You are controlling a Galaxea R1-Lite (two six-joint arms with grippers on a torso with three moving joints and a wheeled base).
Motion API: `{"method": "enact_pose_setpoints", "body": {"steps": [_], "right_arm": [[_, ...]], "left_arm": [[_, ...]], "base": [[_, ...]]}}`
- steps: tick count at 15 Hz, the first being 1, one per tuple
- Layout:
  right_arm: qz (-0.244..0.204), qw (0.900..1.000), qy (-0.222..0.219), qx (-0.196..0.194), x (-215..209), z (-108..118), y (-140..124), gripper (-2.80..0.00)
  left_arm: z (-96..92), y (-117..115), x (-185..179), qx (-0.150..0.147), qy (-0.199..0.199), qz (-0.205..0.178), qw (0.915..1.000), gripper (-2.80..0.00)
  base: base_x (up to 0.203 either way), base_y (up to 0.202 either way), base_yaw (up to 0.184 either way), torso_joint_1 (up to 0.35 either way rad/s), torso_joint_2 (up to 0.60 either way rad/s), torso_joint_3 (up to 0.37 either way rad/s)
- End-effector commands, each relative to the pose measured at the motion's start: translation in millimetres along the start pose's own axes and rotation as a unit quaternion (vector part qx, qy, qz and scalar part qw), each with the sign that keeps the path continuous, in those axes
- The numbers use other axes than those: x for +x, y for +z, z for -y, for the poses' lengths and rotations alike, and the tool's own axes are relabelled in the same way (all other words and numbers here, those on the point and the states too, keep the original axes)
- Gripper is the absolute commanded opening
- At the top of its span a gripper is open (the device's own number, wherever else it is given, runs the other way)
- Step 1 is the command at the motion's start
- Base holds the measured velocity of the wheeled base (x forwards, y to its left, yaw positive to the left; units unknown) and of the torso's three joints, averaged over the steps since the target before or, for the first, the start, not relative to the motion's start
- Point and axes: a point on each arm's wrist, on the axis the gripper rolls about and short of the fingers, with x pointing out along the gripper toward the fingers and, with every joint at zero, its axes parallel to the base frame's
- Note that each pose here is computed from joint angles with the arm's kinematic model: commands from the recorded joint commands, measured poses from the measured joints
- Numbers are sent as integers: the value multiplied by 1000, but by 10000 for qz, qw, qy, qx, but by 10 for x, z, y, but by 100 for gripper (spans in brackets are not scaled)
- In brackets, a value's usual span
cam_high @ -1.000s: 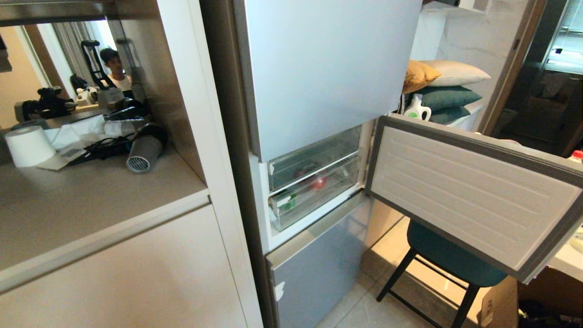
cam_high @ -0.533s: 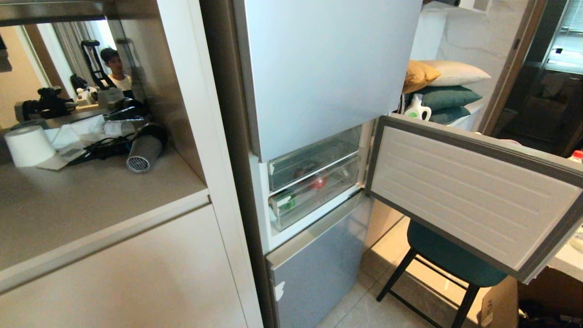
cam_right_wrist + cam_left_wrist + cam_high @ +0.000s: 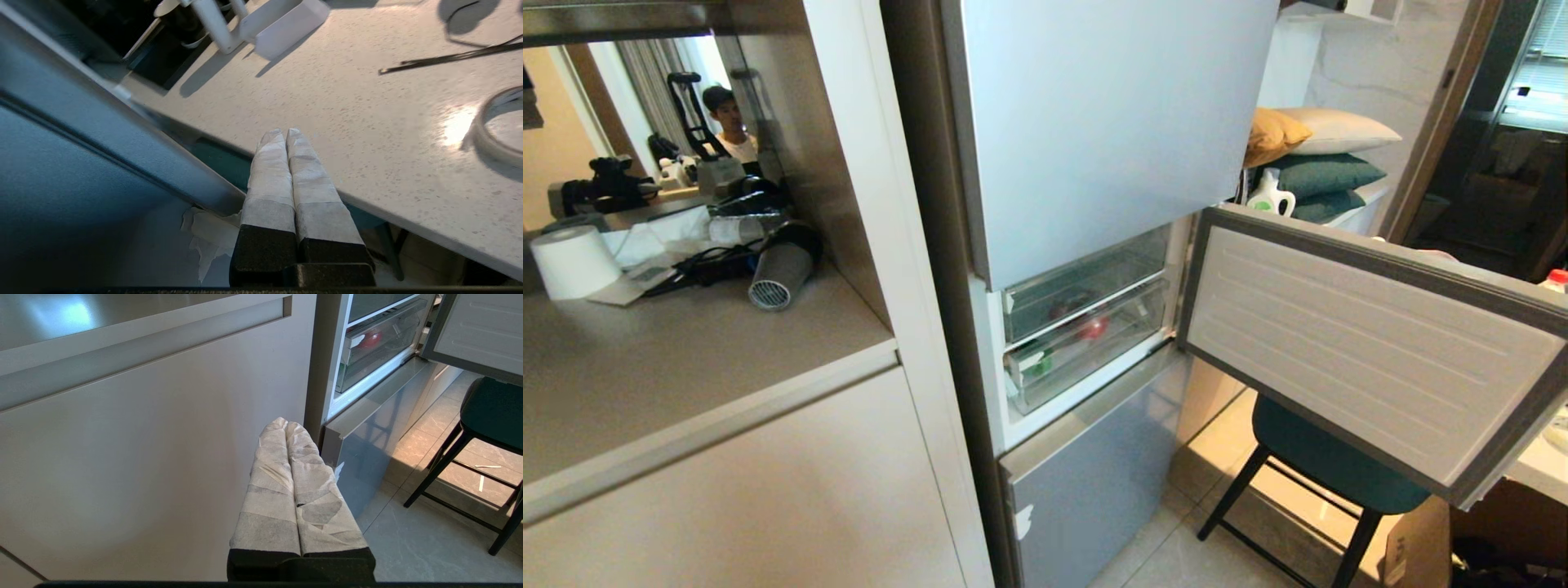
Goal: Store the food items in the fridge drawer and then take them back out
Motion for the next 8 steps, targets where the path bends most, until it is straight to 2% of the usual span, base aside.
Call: {"method": "enact_pose_setpoints", "body": {"steps": [1, 5, 8], "right_arm": [[-55, 9999, 136, 47, 4, -9, -24, -280], [-300, 9985, 395, 247, -53, -38, -154, -280], [-550, 9946, 760, 440, -213, -197, -231, -280]], "left_arm": [[0, -29, 7, -1, -1, -51, 10000, -280], [0, -29, 7, -1, -1, -51, 10000, -280], [0, -29, 7, -1, -1, -51, 10000, -280]], "base": [[0, 0, 0, 0, 0, 0], [0, 0, 0, 0, 0, 0], [0, 0, 0, 0, 0, 0]]}}
